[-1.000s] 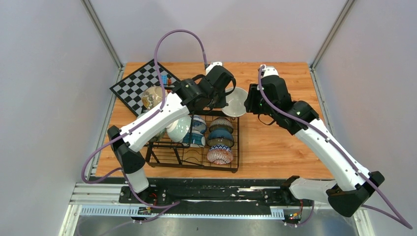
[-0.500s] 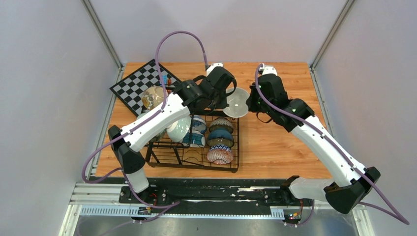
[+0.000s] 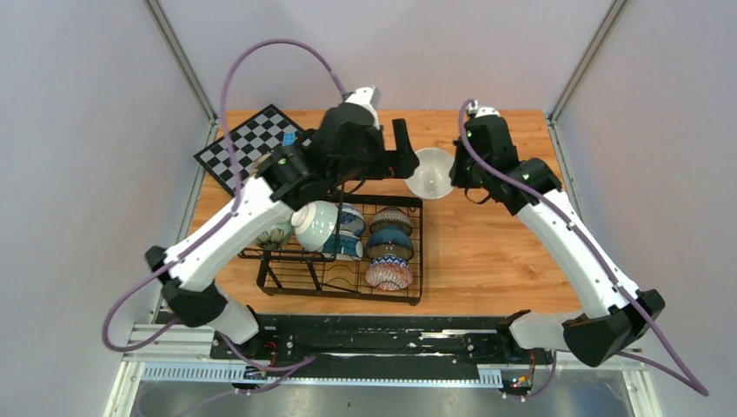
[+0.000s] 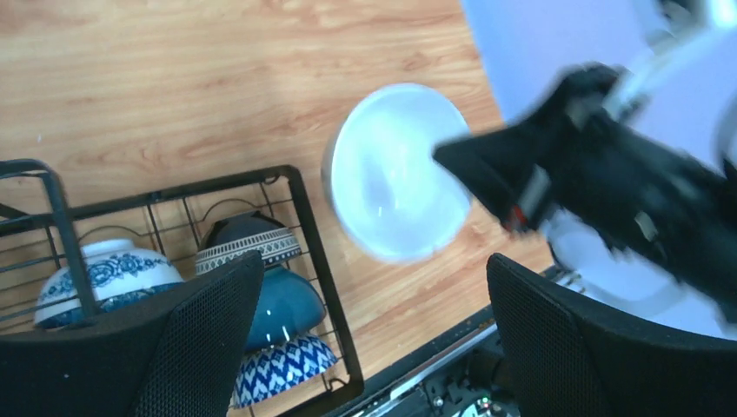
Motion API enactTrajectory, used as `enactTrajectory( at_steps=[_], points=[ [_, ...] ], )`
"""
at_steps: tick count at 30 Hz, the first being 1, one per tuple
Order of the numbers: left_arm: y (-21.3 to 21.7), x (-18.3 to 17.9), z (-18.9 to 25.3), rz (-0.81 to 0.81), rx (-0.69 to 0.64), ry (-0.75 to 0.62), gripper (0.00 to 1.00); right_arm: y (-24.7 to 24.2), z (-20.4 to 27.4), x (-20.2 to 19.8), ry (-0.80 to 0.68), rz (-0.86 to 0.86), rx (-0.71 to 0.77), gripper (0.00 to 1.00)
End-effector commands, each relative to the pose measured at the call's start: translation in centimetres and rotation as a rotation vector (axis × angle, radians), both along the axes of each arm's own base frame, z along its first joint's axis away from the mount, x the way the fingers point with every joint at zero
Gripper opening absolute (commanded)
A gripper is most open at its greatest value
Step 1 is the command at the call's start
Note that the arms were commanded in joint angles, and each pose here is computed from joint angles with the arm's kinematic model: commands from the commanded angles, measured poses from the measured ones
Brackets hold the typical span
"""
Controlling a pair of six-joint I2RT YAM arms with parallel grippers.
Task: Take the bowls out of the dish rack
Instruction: Place the bowl at the center of the board.
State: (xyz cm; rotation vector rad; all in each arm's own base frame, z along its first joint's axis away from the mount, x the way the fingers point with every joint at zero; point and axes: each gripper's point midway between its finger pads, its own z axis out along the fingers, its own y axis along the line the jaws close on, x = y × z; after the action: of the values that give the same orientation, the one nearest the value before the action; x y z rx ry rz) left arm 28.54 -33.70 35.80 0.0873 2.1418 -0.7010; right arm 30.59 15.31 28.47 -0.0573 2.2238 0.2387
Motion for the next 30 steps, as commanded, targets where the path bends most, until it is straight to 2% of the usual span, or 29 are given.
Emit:
enactTrajectory(
  at_steps=[1, 7, 11, 15, 20, 30],
  points=[
    [2.8, -2.5, 5.9, -0.09, -0.098, -0.198, 1.0, -3.4, 1.4, 4.5, -0.019, -0.174, 0.112, 0.0],
    [8.6, -4.3, 5.6, -0.022, -0.064, -0.347, 1.0, -10.1, -3.5, 10.8, 0.056, -0.457, 0.126, 0.0],
    [12.6, -4.7, 5.5, 0.063, 0.007, -0.417, 1.0, -15.5, -8.4, 13.3, 0.112, -0.635, 0.145, 0.0],
    [14.8, -5.1, 5.2, 0.085, 0.072, -0.461, 1.0, -20.6, -12.4, 14.9, 0.148, -0.747, 0.177, 0.0],
    [15.4, -6.0, 4.7, 0.053, 0.084, -0.486, 1.0, -24.5, -15.1, 16.9, 0.178, -0.78, 0.218, 0.0],
    [16.2, -6.9, 4.9, 0.043, 0.041, -0.528, 1.0, -27.4, -15.0, 21.4, 0.129, -0.767, 0.254, 0.0]
  ],
)
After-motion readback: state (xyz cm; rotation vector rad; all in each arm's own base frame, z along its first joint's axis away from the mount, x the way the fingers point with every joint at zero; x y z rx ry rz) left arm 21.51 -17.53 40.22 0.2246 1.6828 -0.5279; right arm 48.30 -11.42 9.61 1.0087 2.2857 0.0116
